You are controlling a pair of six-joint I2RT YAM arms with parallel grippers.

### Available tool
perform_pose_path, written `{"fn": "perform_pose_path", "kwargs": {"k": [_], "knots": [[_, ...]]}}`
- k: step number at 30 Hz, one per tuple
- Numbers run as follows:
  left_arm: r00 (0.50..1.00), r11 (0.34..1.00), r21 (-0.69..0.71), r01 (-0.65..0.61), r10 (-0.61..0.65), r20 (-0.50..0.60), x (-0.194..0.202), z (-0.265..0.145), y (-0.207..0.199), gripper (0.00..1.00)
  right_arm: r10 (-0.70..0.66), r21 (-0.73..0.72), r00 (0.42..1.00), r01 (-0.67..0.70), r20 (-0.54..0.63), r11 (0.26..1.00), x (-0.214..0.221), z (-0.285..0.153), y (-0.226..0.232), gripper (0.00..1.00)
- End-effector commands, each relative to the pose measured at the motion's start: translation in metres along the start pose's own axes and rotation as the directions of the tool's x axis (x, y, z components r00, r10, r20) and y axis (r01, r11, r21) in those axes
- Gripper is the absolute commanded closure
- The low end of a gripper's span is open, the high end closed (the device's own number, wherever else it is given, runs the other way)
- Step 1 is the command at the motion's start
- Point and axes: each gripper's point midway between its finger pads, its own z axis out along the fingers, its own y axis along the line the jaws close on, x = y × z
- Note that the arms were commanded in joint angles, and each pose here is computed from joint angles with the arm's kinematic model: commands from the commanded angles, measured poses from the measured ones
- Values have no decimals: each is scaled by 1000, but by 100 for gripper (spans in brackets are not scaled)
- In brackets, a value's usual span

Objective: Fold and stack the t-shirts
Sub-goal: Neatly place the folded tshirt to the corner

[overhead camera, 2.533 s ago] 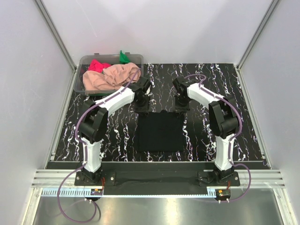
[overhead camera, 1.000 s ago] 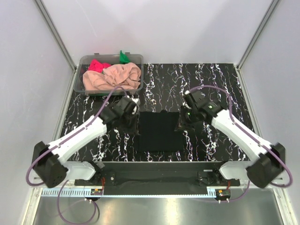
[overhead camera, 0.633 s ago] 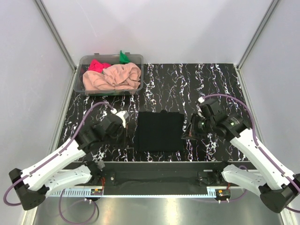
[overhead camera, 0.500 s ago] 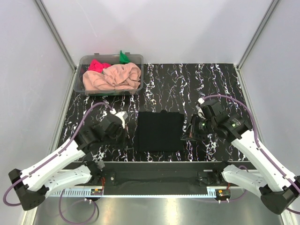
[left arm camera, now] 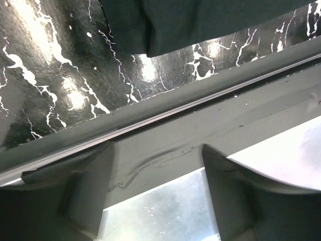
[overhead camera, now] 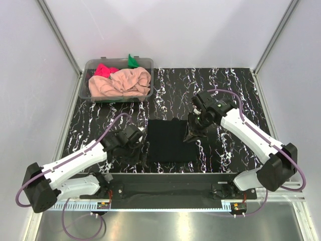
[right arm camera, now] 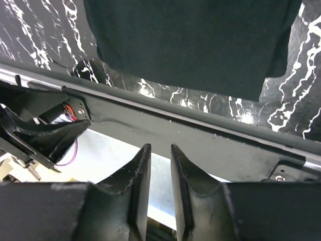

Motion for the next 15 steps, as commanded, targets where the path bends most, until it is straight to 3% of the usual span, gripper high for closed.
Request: {"fn": "perform_pose_path", "kwargs": {"k": [1, 3, 6, 11, 15], "knots": [[996, 996, 77, -40, 34, 80, -17, -11, -17, 20, -35, -55, 997, 39, 69, 998, -12, -12, 15, 70], [992, 999, 55, -2, -5, 125, -33, -14, -9, 19, -72, -17, 993, 73, 92, 997, -17, -15, 1, 66], [989, 996, 49, 68, -74, 131, -53, -9, 6, 18, -17, -57, 994, 23, 108, 998, -26, -14, -21, 52], [970, 977, 115, 180, -195, 145, -87, 3, 21, 18, 106, -117, 987, -93, 118, 989, -40, -3, -65, 50], [971, 967, 161, 199, -217, 103, -102, 20, 24, 19, 116, -168, 988, -97, 106, 981, -47, 9, -68, 48]]}}
